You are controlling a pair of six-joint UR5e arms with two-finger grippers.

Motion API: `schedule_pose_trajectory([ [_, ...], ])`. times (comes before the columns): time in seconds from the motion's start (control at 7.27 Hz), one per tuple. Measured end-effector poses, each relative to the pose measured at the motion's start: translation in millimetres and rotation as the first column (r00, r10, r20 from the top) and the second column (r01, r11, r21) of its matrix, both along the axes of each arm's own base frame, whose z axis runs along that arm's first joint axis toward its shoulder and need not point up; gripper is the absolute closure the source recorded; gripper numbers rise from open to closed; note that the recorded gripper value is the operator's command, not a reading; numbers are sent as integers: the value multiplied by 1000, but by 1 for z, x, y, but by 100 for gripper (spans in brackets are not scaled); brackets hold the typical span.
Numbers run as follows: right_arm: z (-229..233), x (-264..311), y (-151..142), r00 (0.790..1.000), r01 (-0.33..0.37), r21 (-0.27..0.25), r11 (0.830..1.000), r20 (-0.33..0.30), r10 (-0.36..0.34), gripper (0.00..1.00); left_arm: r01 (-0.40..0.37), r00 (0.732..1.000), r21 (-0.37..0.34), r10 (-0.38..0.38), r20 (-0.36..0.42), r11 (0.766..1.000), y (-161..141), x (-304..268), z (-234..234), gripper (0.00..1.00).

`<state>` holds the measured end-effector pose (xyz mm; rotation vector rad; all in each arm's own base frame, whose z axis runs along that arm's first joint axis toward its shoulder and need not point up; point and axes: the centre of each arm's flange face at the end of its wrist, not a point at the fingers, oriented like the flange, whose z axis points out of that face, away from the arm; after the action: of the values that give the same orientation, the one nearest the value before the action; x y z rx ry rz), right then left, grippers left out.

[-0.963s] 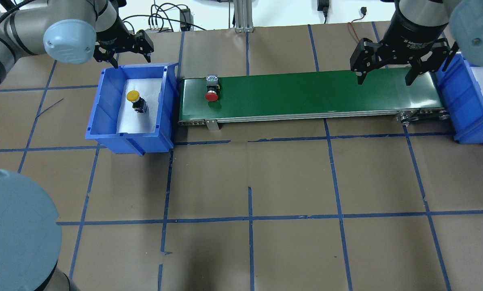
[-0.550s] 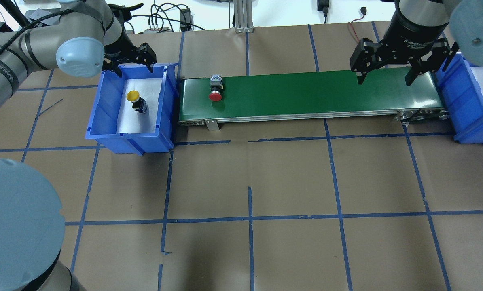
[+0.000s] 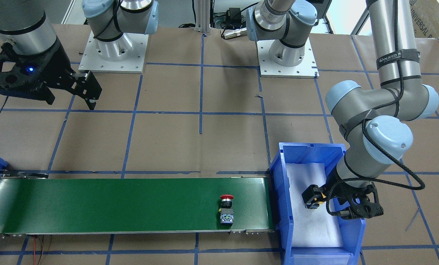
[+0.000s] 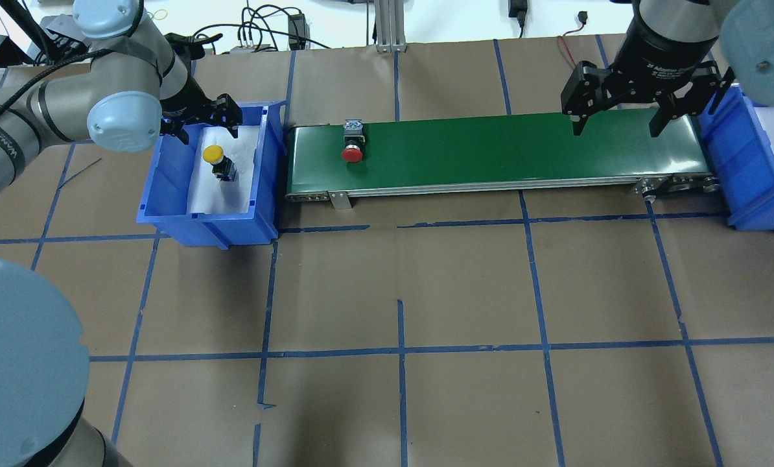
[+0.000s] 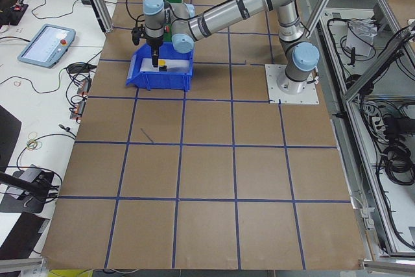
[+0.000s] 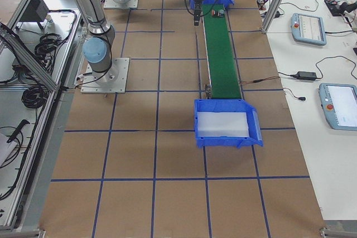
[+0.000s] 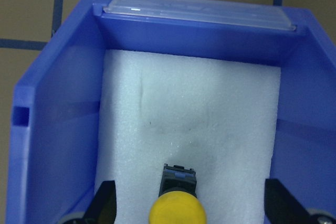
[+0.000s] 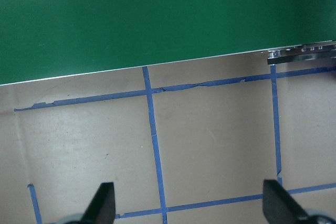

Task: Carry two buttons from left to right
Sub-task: 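Lower the left gripper and grasp the yellow-capped button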

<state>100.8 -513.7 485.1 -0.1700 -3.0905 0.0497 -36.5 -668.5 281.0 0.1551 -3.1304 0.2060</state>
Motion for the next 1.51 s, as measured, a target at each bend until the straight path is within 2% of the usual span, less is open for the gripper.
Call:
schedule_pose_trajectory([
  [0.55,1,1,0,1000,3,-8,1000,3,-2,0,1,1000,59,0,-9,998,6,1,-13,3],
  [0.69,1,1,0,1000,-2,-10,1000,3,2,0,1,1000,67,0,-10,998,7,1,-16,23],
  [0.83,2,1,0,1000,-7,-10,1000,2,7,0,1,1000,71,0,-11,997,8,1,-18,59],
  [0.96,2,1,0,1000,-9,-10,1000,0,9,0,1,1000,74,0,-11,997,8,1,-19,82],
  [1.1,2,2,1,1000,-9,-9,1000,0,9,0,3,1000,78,-2,-13,997,8,1,-20,92],
  [1.51,-1,3,2,1000,-9,-6,1000,2,9,0,3,1000,70,-2,-10,998,3,2,-7,94],
])
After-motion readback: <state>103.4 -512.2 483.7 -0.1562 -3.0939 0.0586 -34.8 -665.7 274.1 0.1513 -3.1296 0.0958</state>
